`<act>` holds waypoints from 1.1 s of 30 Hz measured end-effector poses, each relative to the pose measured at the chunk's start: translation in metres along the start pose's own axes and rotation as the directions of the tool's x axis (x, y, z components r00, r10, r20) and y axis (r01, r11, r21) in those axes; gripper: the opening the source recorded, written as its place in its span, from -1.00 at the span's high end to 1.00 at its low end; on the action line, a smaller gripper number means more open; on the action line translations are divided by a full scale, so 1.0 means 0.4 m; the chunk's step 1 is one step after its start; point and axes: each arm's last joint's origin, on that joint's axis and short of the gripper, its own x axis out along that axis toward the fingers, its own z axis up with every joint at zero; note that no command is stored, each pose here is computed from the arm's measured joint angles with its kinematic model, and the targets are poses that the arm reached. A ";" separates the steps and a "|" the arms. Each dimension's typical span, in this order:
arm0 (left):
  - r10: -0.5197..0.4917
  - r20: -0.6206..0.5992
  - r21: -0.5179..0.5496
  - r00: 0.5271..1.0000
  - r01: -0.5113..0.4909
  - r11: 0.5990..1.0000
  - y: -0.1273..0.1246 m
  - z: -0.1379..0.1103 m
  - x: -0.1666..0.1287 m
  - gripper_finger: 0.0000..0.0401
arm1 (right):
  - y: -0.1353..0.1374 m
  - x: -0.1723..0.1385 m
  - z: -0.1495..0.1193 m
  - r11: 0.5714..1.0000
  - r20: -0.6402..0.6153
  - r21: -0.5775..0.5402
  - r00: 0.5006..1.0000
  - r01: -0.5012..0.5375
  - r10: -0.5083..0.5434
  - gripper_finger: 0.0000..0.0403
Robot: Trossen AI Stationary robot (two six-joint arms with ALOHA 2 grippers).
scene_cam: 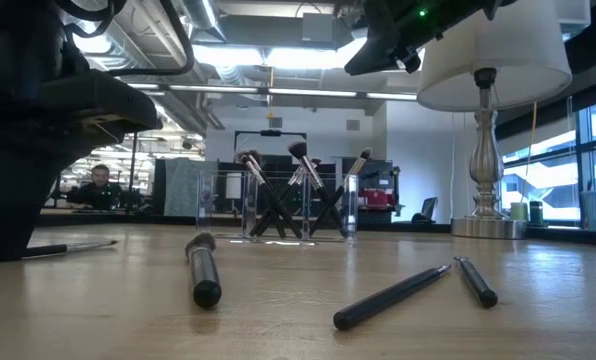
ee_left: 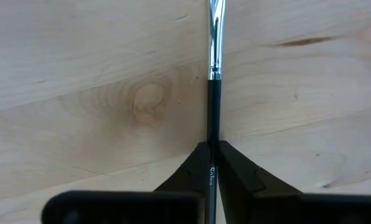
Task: Put items in baskets/containers
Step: Put the eyeshadow brush into the transparent organizer
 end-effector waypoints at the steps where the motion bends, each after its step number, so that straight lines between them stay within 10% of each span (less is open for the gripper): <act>1: 0.001 0.000 0.000 1.000 -0.001 1.000 0.000 0.000 0.000 0.94 | 0.000 0.000 0.000 1.000 0.000 0.000 1.000 0.000 0.000 0.61; 33: -0.019 0.158 0.059 0.987 0.009 0.998 -0.009 0.011 -0.005 0.91 | 0.000 0.000 0.005 1.000 0.018 -0.014 1.000 0.001 -0.001 0.61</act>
